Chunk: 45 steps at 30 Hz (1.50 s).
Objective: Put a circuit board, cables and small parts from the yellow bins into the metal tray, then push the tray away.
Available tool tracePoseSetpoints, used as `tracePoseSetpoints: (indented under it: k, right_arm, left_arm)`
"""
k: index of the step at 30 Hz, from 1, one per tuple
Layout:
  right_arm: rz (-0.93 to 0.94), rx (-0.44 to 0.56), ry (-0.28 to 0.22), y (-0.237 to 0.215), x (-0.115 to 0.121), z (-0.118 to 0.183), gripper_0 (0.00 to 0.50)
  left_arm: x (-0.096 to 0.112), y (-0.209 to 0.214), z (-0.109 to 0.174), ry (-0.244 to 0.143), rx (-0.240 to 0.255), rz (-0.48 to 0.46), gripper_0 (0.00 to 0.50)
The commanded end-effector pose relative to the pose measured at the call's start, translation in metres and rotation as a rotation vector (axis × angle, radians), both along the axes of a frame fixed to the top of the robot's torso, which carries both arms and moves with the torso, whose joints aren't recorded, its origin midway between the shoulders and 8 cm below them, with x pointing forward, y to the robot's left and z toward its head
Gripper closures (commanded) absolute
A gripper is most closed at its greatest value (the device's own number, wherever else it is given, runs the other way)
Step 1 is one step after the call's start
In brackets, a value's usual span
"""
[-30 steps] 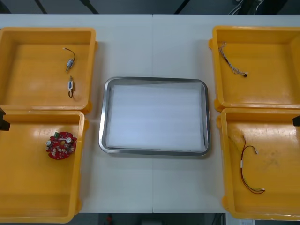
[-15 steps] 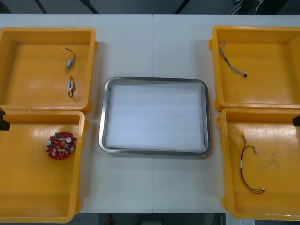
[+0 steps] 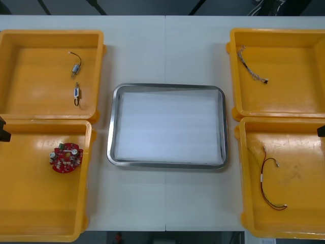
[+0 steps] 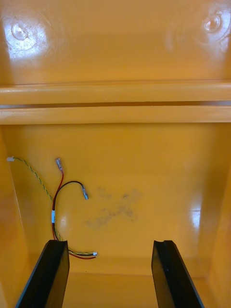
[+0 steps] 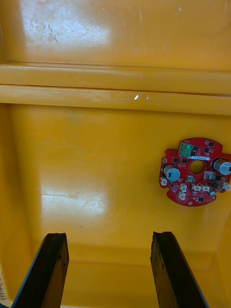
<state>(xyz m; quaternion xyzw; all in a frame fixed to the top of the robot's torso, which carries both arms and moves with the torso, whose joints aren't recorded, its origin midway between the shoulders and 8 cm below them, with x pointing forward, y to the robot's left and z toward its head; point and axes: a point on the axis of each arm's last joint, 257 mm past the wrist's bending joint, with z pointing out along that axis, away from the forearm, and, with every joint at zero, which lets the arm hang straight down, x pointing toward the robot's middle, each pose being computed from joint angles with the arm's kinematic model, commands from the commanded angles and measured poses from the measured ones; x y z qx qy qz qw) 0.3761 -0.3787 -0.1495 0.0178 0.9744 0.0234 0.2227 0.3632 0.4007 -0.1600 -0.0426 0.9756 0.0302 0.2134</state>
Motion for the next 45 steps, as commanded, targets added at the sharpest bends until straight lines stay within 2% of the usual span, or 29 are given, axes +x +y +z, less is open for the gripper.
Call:
tracePoseSetpoints:
  k: [1, 3, 8, 14, 23, 28, 31, 35, 39, 45]
  right_arm:
    - [0.032, -0.003, 0.051, 0.005, -0.014, -0.024, 0.0]
    - [0.03, 0.004, 0.066, 0.007, -0.018, -0.03, 0.0]
    - [-0.041, -0.003, 0.057, 0.008, -0.024, -0.035, 0.0]
    - [-0.157, 0.056, 0.076, 0.023, -0.04, -0.043, 0.0]
    - [-0.325, 0.161, 0.091, 0.049, -0.054, -0.07, 0.0]
    - [-0.379, 0.172, 0.093, 0.061, -0.054, -0.088, 0.0]
    - [-0.396, 0.178, 0.092, 0.066, -0.054, -0.096, 0.0]
    - [-0.398, 0.174, 0.091, 0.075, -0.054, -0.11, 0.0]
    - [-0.376, 0.169, 0.089, 0.08, -0.053, -0.123, 0.0]
    - [-0.356, 0.161, 0.08, 0.084, -0.048, -0.14, 0.0]
  left_arm:
    - [-0.007, -0.001, -0.001, 0.01, 0.031, -0.052, 0.0]
    - [-0.007, -0.003, -0.001, 0.005, 0.025, -0.058, 0.0]
    - [-0.007, -0.006, 0.001, 0.0, 0.031, -0.07, 0.0]
    - [-0.007, -0.005, 0.001, 0.002, 0.027, -0.059, 0.0]
    - [0.003, -0.011, -0.014, -0.009, -0.023, -0.033, 0.0]
    - [0.003, -0.011, -0.019, -0.006, -0.025, -0.013, 0.0]
    - [0.003, -0.014, -0.024, -0.005, -0.045, 0.025, 0.0]
    - [0.006, -0.021, -0.032, -0.02, -0.075, 0.064, 0.0]
    - [0.01, -0.024, -0.038, -0.034, -0.084, 0.089, 0.0]
    - [0.013, -0.024, -0.048, -0.043, -0.066, 0.097, 0.0]
